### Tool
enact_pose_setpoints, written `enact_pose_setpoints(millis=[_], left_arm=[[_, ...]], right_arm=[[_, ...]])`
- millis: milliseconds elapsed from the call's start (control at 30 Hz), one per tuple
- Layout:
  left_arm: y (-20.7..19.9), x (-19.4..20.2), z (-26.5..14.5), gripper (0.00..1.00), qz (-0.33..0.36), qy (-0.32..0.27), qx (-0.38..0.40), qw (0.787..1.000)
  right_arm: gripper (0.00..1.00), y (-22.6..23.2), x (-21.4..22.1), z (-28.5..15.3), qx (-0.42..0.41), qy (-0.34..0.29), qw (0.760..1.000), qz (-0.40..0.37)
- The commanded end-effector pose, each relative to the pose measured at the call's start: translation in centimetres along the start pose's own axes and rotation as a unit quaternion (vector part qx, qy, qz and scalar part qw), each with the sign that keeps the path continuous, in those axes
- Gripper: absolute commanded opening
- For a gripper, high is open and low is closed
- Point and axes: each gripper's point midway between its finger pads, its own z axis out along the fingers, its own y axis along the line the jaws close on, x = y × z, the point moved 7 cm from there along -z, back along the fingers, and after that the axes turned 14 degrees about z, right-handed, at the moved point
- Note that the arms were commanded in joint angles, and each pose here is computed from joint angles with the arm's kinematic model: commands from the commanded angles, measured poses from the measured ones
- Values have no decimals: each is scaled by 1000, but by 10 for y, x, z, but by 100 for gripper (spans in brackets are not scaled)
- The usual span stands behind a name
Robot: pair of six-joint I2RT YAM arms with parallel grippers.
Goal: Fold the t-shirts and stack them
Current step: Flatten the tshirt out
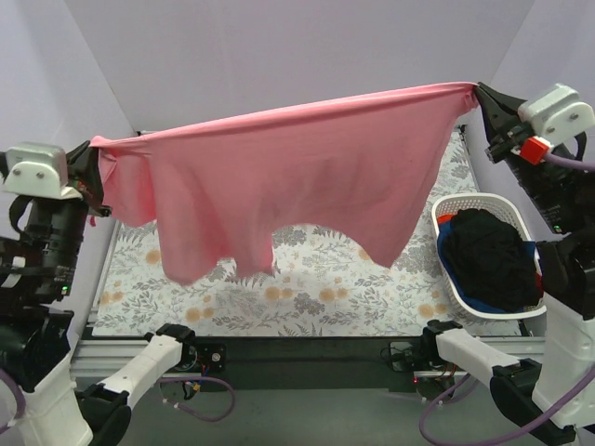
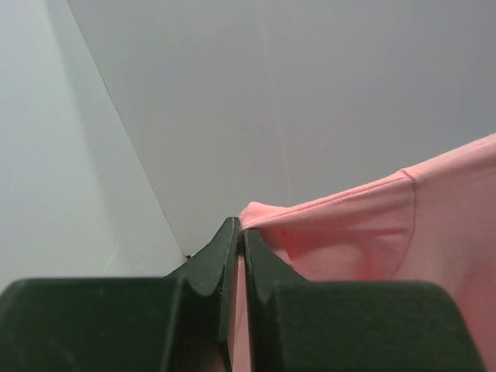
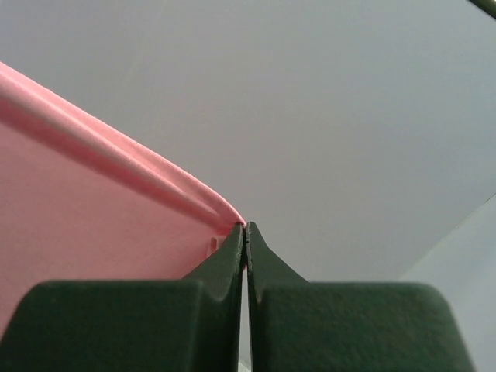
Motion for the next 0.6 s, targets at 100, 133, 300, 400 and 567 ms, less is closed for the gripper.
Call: enact_pose_setpoints(millis=[100,133,300,400,567], left_arm=[[-33,80,73,0,84,160,-3,984],[-43,94,88,0,96,179,11,979],[-96,167,137,1,129,236,91,959],[-129,238,164,1,140,283,142,938],[-155,328,236,5,102,332,195,917]], right_arm=[[1,-18,87,59,53,98,994,-18],[1,-12,119,66,41,129,991,-15],[1,8,224,91,-1,209,978,-16],[1,20,292,103,-11,254,967,-17],[5,25,381,140,2,311,950,-22]])
